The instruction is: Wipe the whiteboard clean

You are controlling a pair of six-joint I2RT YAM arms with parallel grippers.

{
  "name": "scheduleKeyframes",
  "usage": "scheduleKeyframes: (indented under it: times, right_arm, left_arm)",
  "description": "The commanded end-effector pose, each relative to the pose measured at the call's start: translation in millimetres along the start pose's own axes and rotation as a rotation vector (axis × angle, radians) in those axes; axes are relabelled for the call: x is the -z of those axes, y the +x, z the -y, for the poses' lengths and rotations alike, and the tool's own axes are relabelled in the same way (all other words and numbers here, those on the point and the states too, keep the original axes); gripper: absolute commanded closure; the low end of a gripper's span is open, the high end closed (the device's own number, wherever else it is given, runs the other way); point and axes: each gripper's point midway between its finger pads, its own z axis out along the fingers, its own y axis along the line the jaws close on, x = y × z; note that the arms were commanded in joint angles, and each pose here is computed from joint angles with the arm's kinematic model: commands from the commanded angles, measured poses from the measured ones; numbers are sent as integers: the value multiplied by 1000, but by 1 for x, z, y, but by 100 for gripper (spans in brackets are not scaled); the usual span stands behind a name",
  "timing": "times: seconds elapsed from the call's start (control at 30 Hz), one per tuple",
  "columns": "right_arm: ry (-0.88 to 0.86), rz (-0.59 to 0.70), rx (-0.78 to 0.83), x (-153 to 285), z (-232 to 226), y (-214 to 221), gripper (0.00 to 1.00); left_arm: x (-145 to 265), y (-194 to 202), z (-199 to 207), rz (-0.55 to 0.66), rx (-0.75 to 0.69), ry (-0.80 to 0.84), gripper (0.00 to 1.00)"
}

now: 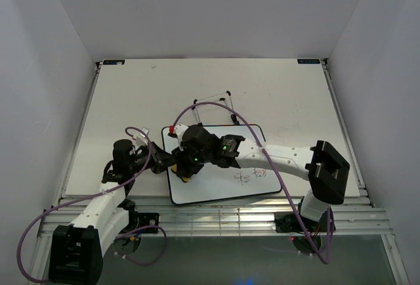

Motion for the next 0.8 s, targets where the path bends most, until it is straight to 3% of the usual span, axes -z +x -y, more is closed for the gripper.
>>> scheduleKeyframes:
  times: [0.0, 0.17, 0.47, 0.7, 0.77]
  right_arm:
    - [131, -113, 15, -9, 40, 20, 81]
    - [302, -168, -53, -2, 94, 38, 82]
    - [408, -232, -156, 21, 150, 79, 82]
    - [448, -224, -205, 52, 167, 103, 82]
    - [466, -258, -248, 61, 170, 132, 81]
  left_arm:
    - [-2, -29, 15, 130, -136, 1, 100]
    - [-1, -28, 16, 127, -139, 7, 100]
    - [-2, -28, 18, 125, -140, 10, 100]
    - [0, -27, 25, 116, -162, 32, 100]
    - [0, -27, 26, 114, -166, 35, 100]
